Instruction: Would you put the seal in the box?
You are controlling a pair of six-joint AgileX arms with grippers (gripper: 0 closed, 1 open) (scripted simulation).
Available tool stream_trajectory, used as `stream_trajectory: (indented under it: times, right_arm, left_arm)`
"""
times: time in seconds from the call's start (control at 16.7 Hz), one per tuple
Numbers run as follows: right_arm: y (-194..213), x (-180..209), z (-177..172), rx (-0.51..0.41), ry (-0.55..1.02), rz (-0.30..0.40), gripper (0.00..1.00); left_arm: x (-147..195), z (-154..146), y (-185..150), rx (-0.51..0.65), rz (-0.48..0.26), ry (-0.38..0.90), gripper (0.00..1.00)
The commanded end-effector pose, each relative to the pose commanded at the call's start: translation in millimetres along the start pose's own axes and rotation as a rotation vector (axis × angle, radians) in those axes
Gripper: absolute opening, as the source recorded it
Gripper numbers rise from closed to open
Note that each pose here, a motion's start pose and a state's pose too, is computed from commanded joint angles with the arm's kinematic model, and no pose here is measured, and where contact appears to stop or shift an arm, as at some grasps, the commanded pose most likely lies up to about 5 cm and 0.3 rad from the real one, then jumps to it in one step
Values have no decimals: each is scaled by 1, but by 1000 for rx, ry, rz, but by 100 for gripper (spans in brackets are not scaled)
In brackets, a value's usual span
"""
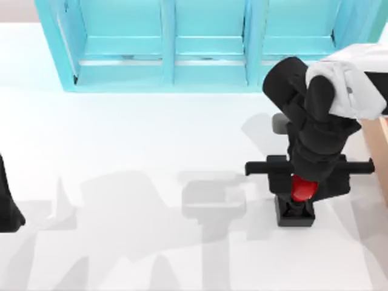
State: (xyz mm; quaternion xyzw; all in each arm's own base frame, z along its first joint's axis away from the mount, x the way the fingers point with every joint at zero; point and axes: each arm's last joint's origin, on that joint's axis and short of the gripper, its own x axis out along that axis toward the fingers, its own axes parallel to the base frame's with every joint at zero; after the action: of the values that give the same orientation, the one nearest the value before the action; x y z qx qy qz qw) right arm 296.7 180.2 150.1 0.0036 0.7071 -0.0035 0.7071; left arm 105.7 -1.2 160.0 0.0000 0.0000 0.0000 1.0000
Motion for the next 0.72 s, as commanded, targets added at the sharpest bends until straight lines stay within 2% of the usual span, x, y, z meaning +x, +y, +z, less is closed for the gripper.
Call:
stream_trajectory:
  times: [0.24,0.72]
  right_arm:
    - [1,-11,3,4,-5,2,0]
    - [0,-97,1,3,2,-2,0]
  left_arm:
    - [0,0,0,0,0,0,100]
    - [0,0,0,0,0,0,100]
